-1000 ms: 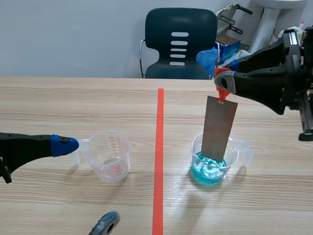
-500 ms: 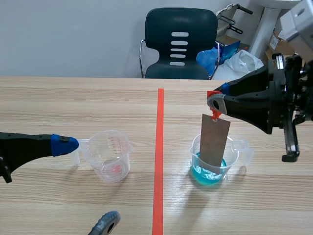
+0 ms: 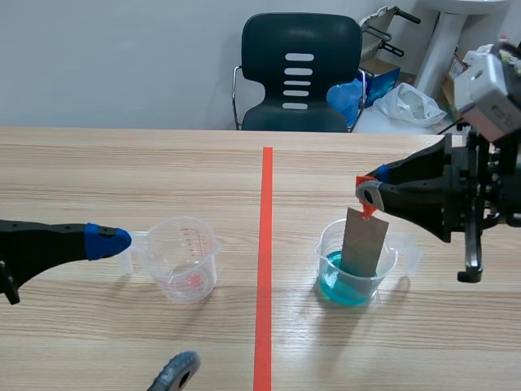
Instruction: Do the redox reaction experiment
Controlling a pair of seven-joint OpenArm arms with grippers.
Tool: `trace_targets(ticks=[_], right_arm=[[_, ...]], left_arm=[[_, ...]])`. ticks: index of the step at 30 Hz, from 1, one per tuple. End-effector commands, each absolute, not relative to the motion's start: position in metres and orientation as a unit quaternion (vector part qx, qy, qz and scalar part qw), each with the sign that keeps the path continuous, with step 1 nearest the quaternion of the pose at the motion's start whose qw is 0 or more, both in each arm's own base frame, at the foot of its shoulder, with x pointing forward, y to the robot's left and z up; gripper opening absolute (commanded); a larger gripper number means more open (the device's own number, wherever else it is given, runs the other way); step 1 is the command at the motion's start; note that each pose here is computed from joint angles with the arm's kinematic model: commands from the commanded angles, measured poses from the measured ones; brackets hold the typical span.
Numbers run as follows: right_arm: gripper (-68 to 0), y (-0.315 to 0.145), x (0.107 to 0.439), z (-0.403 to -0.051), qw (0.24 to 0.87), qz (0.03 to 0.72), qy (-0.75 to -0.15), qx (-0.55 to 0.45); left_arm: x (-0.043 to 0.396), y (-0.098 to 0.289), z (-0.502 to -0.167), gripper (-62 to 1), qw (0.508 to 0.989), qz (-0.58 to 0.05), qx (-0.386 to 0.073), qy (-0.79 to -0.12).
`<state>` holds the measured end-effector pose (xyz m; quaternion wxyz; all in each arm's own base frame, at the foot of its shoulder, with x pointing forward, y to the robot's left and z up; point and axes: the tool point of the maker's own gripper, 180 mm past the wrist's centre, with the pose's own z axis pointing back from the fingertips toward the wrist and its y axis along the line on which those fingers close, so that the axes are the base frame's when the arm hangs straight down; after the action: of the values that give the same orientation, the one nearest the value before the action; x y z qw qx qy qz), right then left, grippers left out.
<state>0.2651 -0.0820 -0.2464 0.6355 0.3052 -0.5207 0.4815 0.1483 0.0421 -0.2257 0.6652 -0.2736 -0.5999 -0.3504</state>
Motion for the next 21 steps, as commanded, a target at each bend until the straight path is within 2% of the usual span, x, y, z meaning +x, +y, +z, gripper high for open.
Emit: trace_targets(ticks=[1, 21], right_arm=[[-66.7, -0.0822, 0.2717, -0.2379, 0.627, 0.48, -0.534, 0.301], [-66.7, -0.0823, 0.2725, -0.2405, 0.63, 0.476, -0.534, 0.303]], left_arm=[[0.1462, 0.0373, -0.2164, 1.4, 0.656, -0.342, -0.286, -0.609], [0.1462, 0.0373, -0.2163, 1.4, 0.656, -0.342, -0.286, -0.609]])
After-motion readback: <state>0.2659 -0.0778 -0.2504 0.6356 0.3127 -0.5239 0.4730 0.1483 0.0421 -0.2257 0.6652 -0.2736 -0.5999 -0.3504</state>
